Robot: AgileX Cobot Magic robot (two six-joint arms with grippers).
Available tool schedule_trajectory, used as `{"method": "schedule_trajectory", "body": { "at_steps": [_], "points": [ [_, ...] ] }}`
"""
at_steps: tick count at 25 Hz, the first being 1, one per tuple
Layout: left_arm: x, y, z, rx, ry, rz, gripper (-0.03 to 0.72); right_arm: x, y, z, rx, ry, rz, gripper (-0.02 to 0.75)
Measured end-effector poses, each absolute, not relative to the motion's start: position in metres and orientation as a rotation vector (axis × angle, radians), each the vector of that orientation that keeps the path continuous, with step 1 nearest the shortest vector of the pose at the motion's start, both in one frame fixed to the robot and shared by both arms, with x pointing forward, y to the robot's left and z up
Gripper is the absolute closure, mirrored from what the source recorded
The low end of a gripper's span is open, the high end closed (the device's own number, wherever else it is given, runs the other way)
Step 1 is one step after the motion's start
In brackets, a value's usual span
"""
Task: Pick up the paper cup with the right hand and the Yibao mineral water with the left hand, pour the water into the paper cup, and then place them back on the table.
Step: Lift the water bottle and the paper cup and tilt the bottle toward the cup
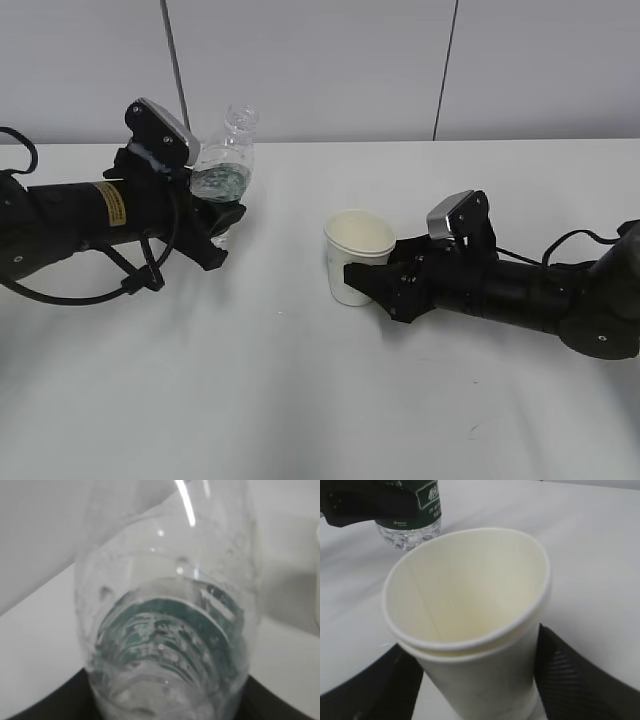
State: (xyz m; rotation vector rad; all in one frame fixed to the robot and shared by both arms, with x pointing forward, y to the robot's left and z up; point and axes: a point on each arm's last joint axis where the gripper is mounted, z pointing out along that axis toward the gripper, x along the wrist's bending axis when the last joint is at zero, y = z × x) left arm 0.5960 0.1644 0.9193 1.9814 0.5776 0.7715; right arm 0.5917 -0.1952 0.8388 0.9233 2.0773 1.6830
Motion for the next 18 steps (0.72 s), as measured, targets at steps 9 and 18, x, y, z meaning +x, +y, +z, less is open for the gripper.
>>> {"method": "schedule_trajectory", "body": {
  "at_steps": [9, 18],
  "points": [
    [0.580, 0.166, 0.955, 2.158, 0.483, 0.868, 0.335, 0.596, -0.185, 0.843, 0.887, 2.174, 1.730, 0.219],
    [0.565, 0.156, 0.965, 2.374, 0.346, 0.938, 0.336, 0.598, -0.146, 0.849, 0.773, 2.294, 1.729, 0.220]
  ]
}}
